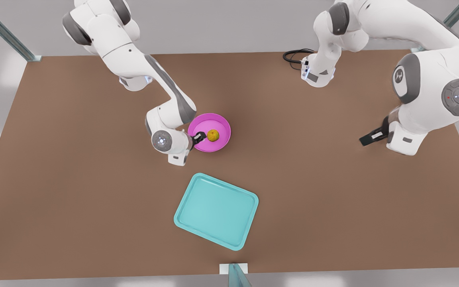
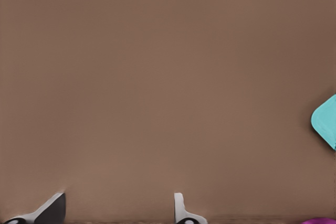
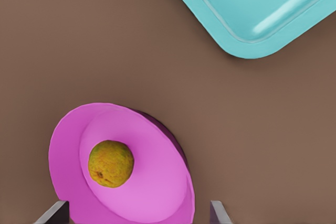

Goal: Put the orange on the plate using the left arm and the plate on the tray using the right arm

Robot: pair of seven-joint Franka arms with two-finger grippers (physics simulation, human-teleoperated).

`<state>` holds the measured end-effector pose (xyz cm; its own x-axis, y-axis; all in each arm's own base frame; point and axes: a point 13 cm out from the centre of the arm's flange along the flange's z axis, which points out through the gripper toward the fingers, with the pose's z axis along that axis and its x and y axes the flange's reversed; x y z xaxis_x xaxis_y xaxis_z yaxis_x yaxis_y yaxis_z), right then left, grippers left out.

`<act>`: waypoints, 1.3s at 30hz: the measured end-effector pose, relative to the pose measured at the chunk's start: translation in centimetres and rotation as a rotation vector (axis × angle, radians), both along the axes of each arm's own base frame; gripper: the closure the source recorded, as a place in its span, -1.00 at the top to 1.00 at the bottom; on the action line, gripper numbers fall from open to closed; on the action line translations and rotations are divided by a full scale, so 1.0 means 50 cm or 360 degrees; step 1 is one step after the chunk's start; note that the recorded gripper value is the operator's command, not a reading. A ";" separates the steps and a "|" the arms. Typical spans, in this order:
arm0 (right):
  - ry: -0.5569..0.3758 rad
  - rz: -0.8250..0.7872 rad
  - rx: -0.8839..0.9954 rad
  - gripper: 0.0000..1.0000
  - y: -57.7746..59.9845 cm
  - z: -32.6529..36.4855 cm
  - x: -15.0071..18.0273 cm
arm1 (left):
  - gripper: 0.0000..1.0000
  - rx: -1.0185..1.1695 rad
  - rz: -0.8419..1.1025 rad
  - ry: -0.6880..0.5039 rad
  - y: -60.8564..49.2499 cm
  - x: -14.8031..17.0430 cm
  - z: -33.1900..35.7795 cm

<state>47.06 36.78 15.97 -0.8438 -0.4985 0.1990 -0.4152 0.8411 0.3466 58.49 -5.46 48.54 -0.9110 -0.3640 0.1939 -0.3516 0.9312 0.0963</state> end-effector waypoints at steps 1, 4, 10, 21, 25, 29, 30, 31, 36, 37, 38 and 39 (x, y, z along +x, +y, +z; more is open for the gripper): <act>-0.0015 -0.0022 0.0005 1.00 -0.007 -0.013 -0.003 | 1.00 -0.0170 -0.0081 0.0090 -0.002 -0.043 -0.018; -0.0065 -0.0080 0.0025 1.00 -0.045 -0.037 0.016 | 1.00 -0.0185 -0.0246 0.0078 -0.001 -0.119 0.009; -0.0131 -0.0054 0.0067 1.00 -0.106 -0.073 0.048 | 1.00 -0.0080 -0.0425 0.0016 -0.049 -0.116 0.037; -0.0069 0.0319 0.0212 1.00 -0.073 -0.168 -0.019 | 1.00 -0.0131 -0.0435 0.0058 -0.035 -0.072 -0.013; -0.0011 0.0425 0.0274 1.00 -0.048 -0.206 -0.056 | 1.00 -0.0131 -0.0433 0.0059 -0.024 -0.070 -0.014; 0.0012 0.0493 0.0343 0.33 -0.022 -0.224 -0.077 | 1.00 -0.0135 -0.0445 0.0011 -0.026 -0.054 -0.005; 0.0009 0.0507 0.0357 0.11 -0.018 -0.224 -0.076 | 1.00 -0.0137 -0.0452 0.0002 -0.030 -0.051 -0.002; 0.0007 0.0520 0.0373 -0.08 -0.014 -0.224 -0.076 | 1.00 -0.0138 -0.0461 -0.0005 -0.035 -0.050 -0.001; -0.0007 0.0594 0.0430 -0.53 -0.007 -0.219 -0.076 | 1.00 -0.0131 -0.0464 -0.0025 -0.033 -0.041 -0.004; -0.0011 0.0608 0.0434 -0.57 -0.007 -0.219 -0.075 | 1.00 -0.0129 -0.0460 -0.0033 -0.029 -0.038 -0.003; -0.0014 0.0621 0.0438 -0.57 -0.007 -0.219 -0.075 | 1.00 -0.0129 -0.0458 -0.0038 -0.028 -0.036 -0.003; -0.0017 0.0633 0.0441 -0.57 -0.007 -0.219 -0.076 | 1.00 -0.0127 -0.0459 -0.0047 -0.027 -0.036 0.001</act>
